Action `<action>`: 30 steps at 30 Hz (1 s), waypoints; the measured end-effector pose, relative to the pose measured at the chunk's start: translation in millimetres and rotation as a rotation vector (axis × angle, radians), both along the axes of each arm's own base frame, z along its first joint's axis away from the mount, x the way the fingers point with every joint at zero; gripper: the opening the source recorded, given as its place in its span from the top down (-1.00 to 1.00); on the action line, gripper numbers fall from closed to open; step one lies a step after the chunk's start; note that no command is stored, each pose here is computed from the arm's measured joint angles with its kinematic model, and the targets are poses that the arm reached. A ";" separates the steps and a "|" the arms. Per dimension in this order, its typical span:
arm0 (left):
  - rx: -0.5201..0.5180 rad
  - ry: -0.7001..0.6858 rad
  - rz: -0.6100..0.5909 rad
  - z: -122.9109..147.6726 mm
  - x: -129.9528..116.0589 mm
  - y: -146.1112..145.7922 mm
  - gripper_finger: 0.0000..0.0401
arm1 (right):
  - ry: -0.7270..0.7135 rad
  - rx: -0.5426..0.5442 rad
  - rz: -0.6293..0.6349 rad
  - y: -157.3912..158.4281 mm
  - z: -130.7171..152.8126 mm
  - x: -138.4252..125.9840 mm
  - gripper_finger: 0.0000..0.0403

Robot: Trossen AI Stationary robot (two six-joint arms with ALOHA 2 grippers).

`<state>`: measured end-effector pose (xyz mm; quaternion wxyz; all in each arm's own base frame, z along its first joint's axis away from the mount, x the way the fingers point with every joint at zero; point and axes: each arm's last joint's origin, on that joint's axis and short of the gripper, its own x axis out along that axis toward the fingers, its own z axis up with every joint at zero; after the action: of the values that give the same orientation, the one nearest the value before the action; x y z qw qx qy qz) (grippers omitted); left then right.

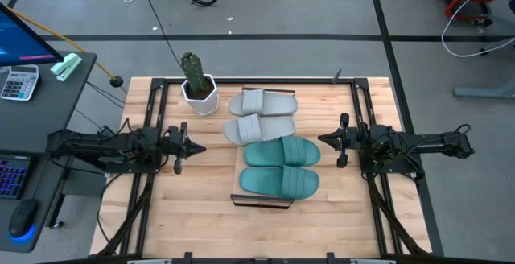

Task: Pick and place slides into the shelf
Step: Return to Home Position

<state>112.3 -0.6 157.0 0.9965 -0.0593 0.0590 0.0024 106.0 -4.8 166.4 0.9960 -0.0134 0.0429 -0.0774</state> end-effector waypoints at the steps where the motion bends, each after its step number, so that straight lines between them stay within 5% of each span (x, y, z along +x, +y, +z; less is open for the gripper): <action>1: 0.001 0.000 0.001 0.0 0.0 0.0 0.98 | 0.000 0.000 0.000 0.0 0.0 0.0 0.92; 12: -0.006 0.001 0.011 -0.2 0.0 0.3 0.93 | 0.000 0.000 0.000 0.0 0.0 0.0 0.92; 22: -0.188 0.038 0.037 -3.8 -0.5 0.4 0.90 | 0.000 0.000 0.000 0.0 0.0 0.0 0.92; 30: -0.198 0.061 0.041 -6.1 -0.9 0.4 0.80 | 0.000 0.000 0.000 0.0 0.0 0.0 0.92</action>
<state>111.5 -0.2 150.9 0.9833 -0.1585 0.0880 0.0185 106.0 -4.8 166.4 0.9960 -0.0135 0.0429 -0.0774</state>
